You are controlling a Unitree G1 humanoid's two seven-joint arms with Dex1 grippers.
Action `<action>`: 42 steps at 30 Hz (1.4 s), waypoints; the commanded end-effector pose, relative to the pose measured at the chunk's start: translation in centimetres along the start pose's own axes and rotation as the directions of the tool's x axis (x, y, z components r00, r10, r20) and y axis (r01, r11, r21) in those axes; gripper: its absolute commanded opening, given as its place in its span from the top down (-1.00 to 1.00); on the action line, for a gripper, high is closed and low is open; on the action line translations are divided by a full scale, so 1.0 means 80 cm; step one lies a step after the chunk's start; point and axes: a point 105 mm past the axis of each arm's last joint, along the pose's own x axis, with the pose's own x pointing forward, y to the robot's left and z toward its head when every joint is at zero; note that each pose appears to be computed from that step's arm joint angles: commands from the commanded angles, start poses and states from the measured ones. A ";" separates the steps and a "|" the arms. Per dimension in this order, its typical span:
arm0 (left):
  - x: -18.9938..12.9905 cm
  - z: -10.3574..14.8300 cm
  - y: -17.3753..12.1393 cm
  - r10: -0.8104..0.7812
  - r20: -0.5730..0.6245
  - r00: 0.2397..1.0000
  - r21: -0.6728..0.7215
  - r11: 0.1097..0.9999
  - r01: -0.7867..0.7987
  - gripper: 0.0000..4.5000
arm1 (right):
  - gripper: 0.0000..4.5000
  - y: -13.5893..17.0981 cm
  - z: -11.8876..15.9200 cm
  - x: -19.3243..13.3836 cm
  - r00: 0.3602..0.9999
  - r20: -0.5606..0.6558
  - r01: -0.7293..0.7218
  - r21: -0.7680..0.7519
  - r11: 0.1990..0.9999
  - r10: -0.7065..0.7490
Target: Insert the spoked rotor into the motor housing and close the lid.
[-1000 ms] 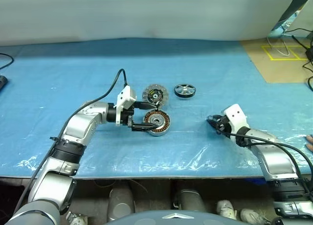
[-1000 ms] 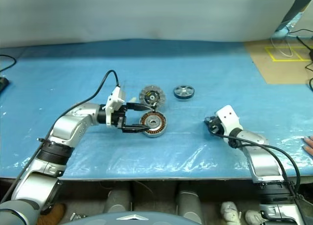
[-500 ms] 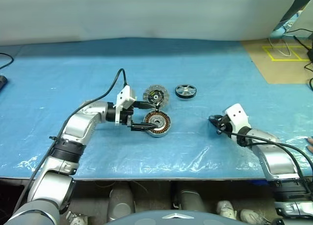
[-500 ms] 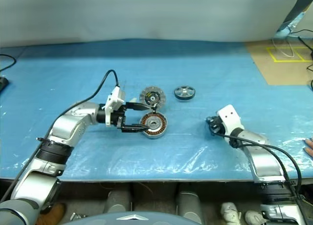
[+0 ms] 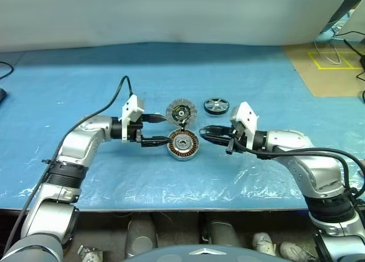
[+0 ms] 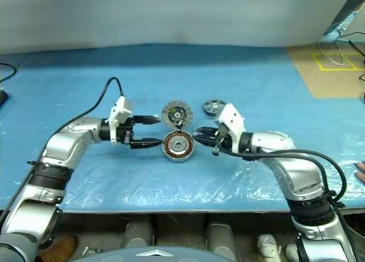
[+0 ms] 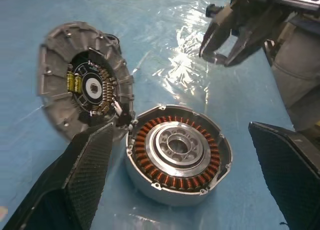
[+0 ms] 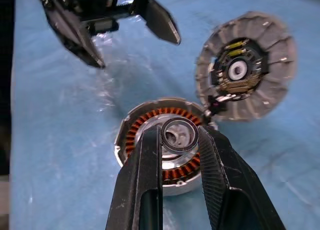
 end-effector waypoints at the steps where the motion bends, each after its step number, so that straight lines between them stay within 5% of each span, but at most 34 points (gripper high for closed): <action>1: -0.005 0.006 -0.011 -0.011 0.025 1.000 0.012 1.000 0.011 -1.00 | 0.72 -0.006 -0.005 0.023 0.999 -0.046 -0.032 -0.076 0.997 0.029; 9: -0.009 -0.015 -0.031 -0.005 -0.056 0.998 0.091 0.996 0.010 -1.00 | 0.72 -0.007 -0.004 0.070 0.992 -0.070 -0.111 -0.124 0.986 0.103; 42: -0.001 -0.021 -0.035 0.014 -0.036 0.999 0.137 0.991 -0.009 -1.00 | 0.72 -0.017 -0.015 0.071 0.985 -0.117 -0.146 -0.150 0.978 0.129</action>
